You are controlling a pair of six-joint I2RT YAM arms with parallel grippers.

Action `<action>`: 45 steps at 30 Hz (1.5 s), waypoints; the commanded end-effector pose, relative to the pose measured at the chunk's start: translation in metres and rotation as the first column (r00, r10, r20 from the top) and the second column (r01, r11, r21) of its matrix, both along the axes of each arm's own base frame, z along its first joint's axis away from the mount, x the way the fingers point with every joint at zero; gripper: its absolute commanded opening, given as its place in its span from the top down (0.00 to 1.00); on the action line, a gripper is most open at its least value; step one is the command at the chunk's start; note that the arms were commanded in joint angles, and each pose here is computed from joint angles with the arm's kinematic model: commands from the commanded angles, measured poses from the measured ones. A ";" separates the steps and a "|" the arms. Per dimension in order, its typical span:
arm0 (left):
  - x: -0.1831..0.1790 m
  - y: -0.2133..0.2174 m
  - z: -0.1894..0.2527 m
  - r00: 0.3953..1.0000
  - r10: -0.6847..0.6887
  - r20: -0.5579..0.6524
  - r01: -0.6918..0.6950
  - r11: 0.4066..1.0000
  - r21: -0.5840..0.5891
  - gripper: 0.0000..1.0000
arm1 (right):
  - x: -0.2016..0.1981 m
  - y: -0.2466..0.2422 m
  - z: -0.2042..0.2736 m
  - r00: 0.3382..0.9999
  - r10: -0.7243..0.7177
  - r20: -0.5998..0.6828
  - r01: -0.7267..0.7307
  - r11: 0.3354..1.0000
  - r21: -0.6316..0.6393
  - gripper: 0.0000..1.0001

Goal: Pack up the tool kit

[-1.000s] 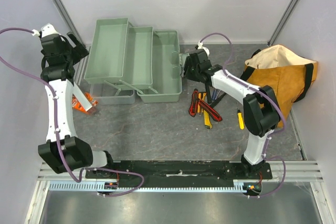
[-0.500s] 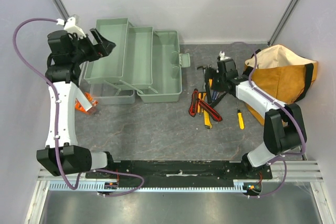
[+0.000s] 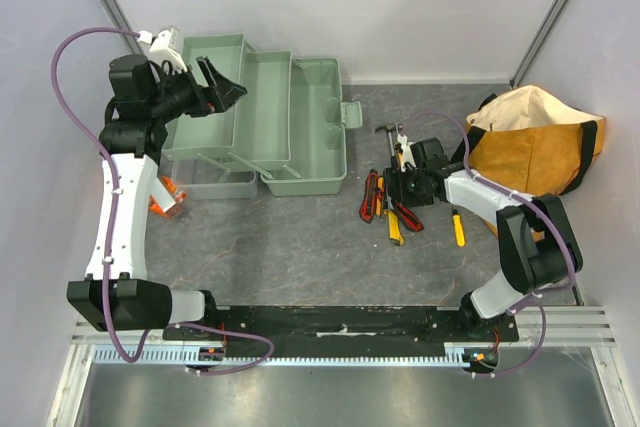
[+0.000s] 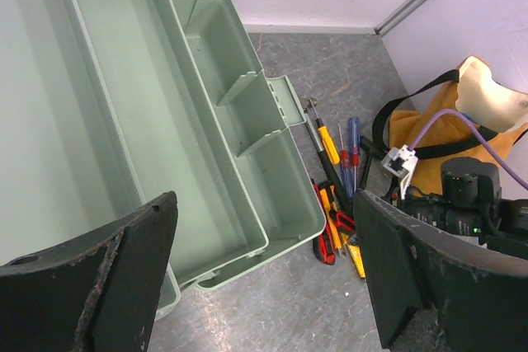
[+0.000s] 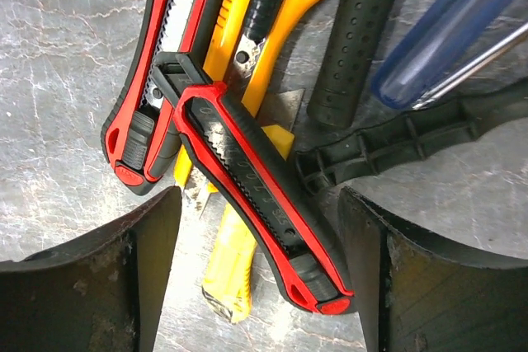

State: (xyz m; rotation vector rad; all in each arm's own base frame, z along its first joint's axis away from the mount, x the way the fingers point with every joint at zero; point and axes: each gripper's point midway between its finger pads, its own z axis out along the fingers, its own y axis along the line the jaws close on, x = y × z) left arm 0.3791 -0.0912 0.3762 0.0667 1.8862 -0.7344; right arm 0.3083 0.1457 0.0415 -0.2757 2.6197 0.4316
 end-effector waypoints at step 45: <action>-0.021 0.016 0.019 0.993 0.112 0.040 -0.113 0.993 0.044 0.11 | 0.082 0.213 0.275 0.913 -0.071 0.403 -0.220 0.745 0.630 0.64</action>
